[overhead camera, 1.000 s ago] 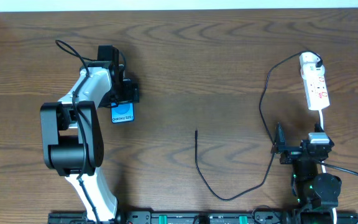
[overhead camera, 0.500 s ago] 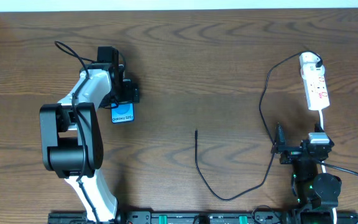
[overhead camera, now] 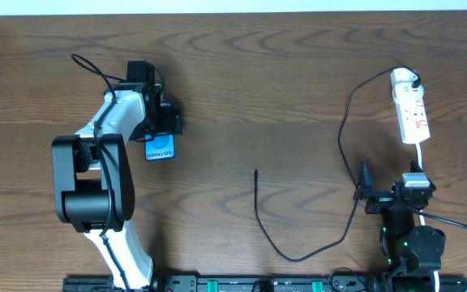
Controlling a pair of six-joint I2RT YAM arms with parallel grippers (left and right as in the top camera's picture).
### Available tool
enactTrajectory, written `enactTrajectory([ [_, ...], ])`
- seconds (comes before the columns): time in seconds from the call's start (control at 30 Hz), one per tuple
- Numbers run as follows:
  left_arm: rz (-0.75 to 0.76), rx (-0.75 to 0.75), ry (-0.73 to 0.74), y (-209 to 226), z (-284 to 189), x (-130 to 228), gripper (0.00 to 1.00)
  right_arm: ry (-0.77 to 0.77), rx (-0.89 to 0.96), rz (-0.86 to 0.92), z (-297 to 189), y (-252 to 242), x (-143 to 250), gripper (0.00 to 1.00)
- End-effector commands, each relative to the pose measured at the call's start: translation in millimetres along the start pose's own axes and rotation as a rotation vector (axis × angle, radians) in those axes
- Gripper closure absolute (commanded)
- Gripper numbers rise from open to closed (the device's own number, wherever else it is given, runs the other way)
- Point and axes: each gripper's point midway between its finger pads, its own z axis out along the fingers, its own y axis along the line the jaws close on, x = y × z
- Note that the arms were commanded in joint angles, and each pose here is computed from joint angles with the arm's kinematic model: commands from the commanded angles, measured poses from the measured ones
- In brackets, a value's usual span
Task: Plug charger to phone and switch on socket
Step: 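Lift the phone upright with the left gripper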
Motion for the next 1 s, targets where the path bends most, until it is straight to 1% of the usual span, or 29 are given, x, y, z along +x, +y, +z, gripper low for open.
enactTrajectory([
  [0.0,0.007,-0.02,0.036,5.0,8.6,12.5,0.08,0.0,0.006,-0.014,-0.2,-1.5,0.6,0.01],
  [0.23,0.007,-0.02,0.038,4.9,8.9,13.1,0.24,0.001,0.006,-0.014,-0.2,-1.5,0.7,0.01],
  [0.33,0.008,-0.02,0.043,5.1,9.9,15.2,0.25,0.0,0.006,-0.014,-0.2,-1.5,0.6,0.01],
  [0.47,0.008,-0.021,0.046,5.3,10.5,16.3,0.29,0.001,0.006,-0.014,-0.2,-1.5,0.7,0.01],
  [0.53,0.008,-0.021,0.045,5.3,10.5,16.2,0.32,0.001,0.006,-0.014,-0.2,-1.5,0.7,0.01],
  [0.63,0.008,-0.021,0.046,5.3,10.5,16.3,0.39,0.0,0.006,-0.014,-0.2,-1.5,0.6,0.01],
  [0.7,0.007,-0.021,0.045,5.2,10.5,16.2,0.49,0.001,0.006,-0.014,-0.2,-1.5,0.7,0.01],
  [0.9,0.007,-0.021,0.045,5.4,10.5,16.2,0.71,0.001,0.006,-0.014,-0.2,-1.5,0.7,0.01],
  [0.97,0.007,-0.021,0.045,5.4,10.3,16.2,0.9,0.0,0.006,-0.014,-0.2,-1.5,0.6,0.01],
])
